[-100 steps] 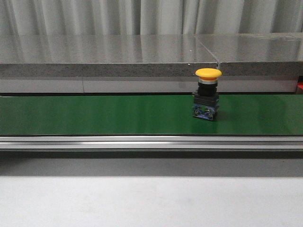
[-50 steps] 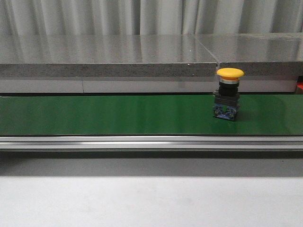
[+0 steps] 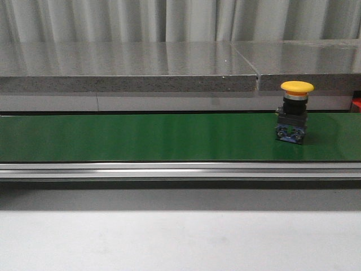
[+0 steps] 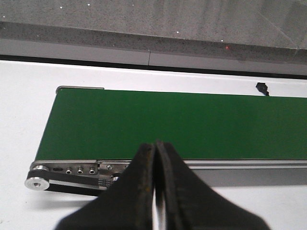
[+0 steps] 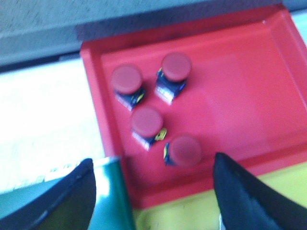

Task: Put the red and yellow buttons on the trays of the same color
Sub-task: 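Grasp the yellow button off the belt end with the right gripper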

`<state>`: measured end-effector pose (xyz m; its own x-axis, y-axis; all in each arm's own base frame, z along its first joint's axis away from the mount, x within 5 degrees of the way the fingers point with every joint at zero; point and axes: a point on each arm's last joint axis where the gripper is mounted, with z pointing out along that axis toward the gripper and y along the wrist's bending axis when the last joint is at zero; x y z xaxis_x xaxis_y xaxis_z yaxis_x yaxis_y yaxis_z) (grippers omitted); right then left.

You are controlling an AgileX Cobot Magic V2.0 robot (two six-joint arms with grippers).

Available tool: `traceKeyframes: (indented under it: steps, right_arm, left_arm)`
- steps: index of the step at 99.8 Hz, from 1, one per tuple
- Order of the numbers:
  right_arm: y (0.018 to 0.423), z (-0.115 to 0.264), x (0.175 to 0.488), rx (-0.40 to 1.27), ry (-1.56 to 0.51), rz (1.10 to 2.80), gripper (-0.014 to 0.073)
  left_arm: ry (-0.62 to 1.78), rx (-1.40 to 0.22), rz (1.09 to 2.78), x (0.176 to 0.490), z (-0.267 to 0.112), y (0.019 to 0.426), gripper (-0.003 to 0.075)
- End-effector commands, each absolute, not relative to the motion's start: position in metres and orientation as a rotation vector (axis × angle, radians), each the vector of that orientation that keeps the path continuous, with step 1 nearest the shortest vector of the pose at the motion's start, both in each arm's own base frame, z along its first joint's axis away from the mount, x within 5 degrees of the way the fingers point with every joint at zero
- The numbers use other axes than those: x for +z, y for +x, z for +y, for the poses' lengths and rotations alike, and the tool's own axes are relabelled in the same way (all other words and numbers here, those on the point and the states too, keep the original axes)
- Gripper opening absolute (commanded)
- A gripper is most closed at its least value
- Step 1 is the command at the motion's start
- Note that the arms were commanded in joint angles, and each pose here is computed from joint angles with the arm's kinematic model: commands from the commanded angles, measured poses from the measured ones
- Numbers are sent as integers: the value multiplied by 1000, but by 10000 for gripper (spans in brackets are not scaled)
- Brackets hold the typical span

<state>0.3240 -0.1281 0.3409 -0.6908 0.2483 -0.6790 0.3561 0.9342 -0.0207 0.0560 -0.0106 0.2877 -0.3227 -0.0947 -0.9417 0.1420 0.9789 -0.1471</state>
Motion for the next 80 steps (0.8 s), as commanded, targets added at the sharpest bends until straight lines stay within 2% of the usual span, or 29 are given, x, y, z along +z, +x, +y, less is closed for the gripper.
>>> traceKeyframes:
  steps: [1, 34, 53, 80]
  right_arm:
    - [307, -110, 364, -211, 339, 2291, 521]
    - [293, -31, 340, -83, -85, 2564, 521]
    - [293, -1, 336, 39, -262, 2590, 521]
    - [307, 11, 324, 131, -299, 2576, 521]
  left_arm:
    - [36, -265, 1802, 302, -12, 58, -19]
    - [36, -265, 1802, 302, -12, 58, -19]
    - [36, -265, 1802, 302, -12, 58, -19]
    - [36, -265, 1802, 302, -12, 58, -19]
